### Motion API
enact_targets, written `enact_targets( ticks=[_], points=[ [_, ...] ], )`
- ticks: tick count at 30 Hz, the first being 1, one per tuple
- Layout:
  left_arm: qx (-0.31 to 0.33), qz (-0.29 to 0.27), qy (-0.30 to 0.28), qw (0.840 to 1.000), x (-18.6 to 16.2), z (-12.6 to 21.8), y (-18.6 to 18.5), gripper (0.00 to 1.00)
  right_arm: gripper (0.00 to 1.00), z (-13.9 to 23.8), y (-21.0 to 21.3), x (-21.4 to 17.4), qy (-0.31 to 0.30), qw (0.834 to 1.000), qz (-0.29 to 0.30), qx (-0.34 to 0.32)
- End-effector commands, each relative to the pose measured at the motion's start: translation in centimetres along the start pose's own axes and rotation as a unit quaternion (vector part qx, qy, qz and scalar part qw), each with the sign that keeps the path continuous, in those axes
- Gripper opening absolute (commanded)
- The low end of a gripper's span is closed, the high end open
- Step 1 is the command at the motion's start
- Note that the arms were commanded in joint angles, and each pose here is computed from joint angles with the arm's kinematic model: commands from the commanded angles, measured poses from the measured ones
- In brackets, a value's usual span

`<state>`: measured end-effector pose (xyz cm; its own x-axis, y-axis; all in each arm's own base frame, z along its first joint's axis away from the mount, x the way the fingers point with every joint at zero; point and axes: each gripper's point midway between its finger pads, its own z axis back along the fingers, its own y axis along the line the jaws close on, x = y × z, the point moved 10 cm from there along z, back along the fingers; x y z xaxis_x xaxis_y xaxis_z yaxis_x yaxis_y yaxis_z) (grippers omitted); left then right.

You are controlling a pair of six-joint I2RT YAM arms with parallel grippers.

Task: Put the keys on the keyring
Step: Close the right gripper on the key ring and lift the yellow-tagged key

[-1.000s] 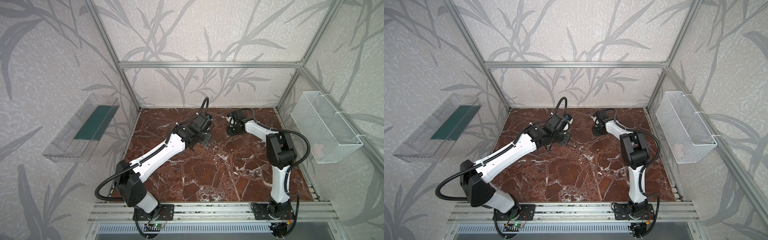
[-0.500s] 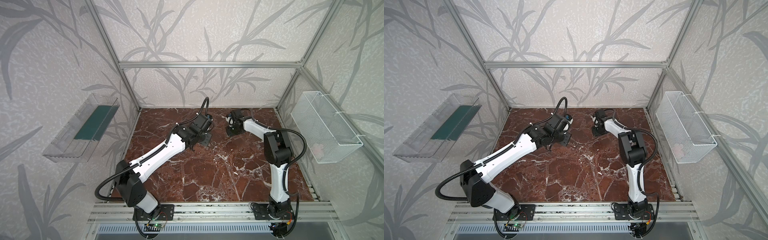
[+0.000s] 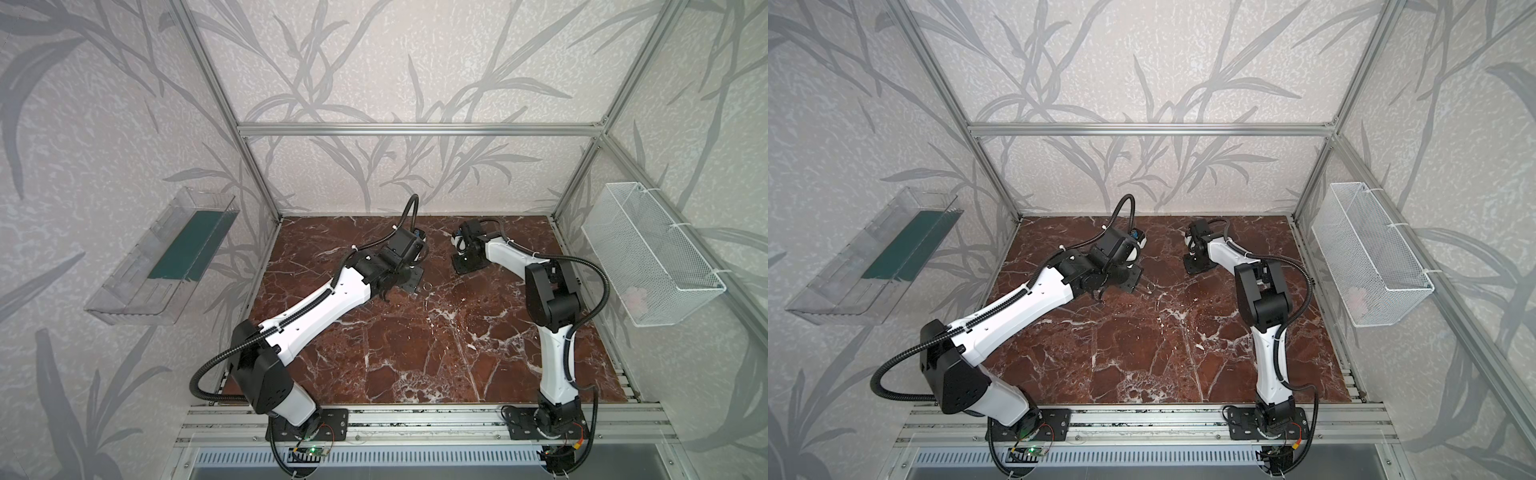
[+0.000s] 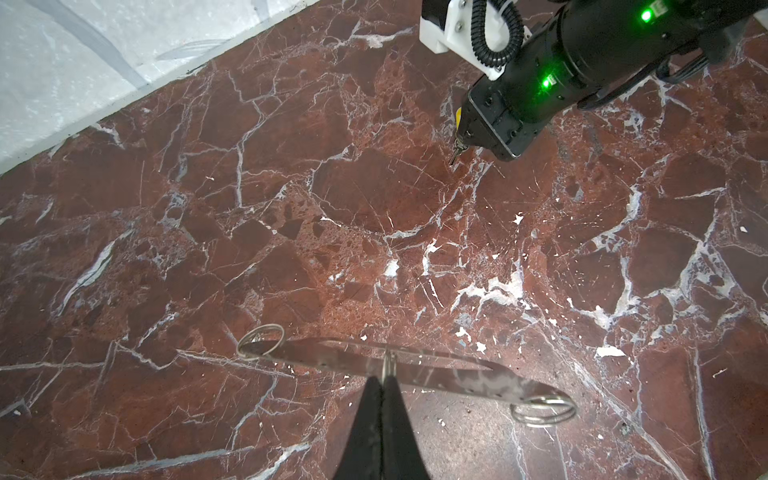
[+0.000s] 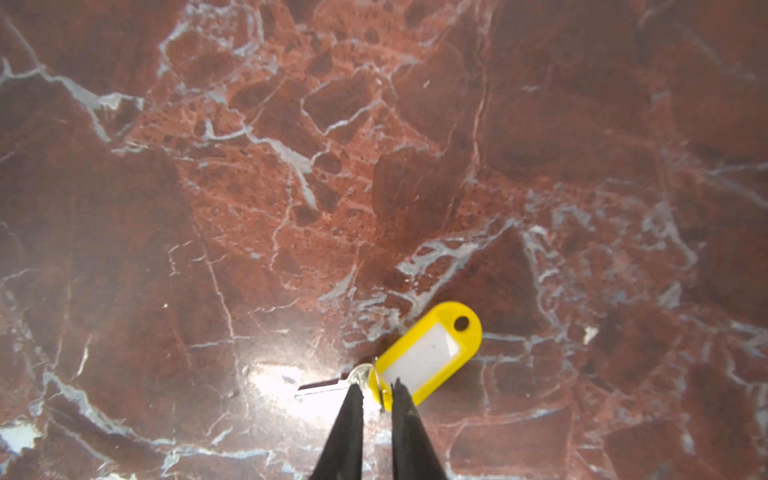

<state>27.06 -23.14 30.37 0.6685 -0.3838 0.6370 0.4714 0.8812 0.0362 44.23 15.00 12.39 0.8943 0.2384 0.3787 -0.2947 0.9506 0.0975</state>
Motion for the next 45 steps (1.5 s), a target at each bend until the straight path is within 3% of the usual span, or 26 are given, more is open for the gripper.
enact_targets(
  ticks=[1, 45],
  points=[
    [-0.001, 0.001, -0.017, 1.000, 0.52, 0.90, 0.01, 0.00, 0.14, -0.07, 0.04, 0.15, 0.008, 1.000, 0.007, -0.004],
    [0.001, 0.000, -0.009, 1.000, 0.01, 0.84, 0.01, 0.00, 0.12, -0.76, 0.10, 0.50, 0.026, 1.000, 0.008, 0.002]
  ],
)
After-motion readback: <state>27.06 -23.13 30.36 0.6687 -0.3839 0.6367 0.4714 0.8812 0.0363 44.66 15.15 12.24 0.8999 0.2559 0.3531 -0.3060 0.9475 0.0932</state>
